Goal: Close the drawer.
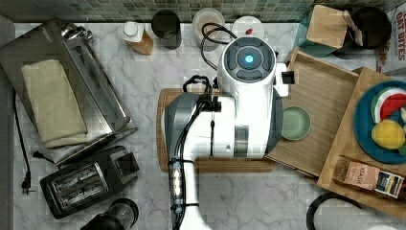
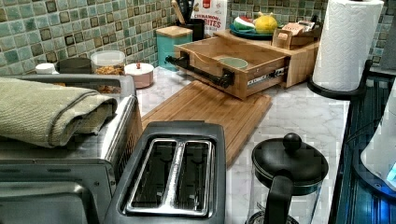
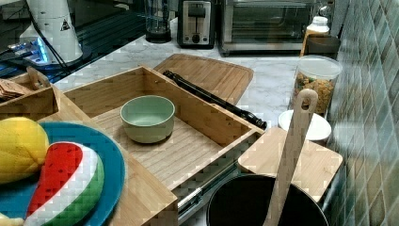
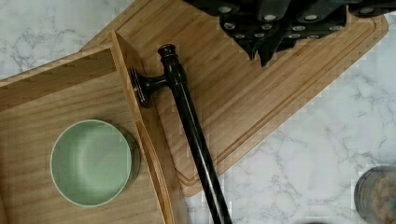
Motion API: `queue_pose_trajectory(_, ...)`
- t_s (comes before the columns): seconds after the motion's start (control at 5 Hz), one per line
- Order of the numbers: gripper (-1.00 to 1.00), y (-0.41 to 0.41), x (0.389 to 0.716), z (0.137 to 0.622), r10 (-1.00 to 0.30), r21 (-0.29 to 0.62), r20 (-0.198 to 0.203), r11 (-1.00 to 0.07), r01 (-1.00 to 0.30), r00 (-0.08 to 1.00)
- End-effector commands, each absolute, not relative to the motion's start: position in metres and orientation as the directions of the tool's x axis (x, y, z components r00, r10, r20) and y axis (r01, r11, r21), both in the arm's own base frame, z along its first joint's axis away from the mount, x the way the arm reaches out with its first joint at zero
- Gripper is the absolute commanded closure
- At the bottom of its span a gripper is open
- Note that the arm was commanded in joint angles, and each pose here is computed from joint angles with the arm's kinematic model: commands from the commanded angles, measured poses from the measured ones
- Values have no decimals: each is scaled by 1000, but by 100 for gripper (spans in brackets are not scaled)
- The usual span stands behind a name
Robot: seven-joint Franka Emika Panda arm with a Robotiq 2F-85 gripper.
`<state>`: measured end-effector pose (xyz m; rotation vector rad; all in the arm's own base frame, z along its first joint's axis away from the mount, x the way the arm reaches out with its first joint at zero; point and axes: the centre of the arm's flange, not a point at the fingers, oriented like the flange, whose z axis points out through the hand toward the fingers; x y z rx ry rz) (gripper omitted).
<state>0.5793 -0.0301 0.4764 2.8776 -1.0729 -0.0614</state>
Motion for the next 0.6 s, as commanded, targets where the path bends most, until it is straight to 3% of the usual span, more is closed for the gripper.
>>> queue_pose_trajectory(0.2,100,-38,605,474,-572,85,29,-816,-572,820)
queue_pose_trajectory(0.6,100,-46,609,456,-505,50,98,-858,-511,858)
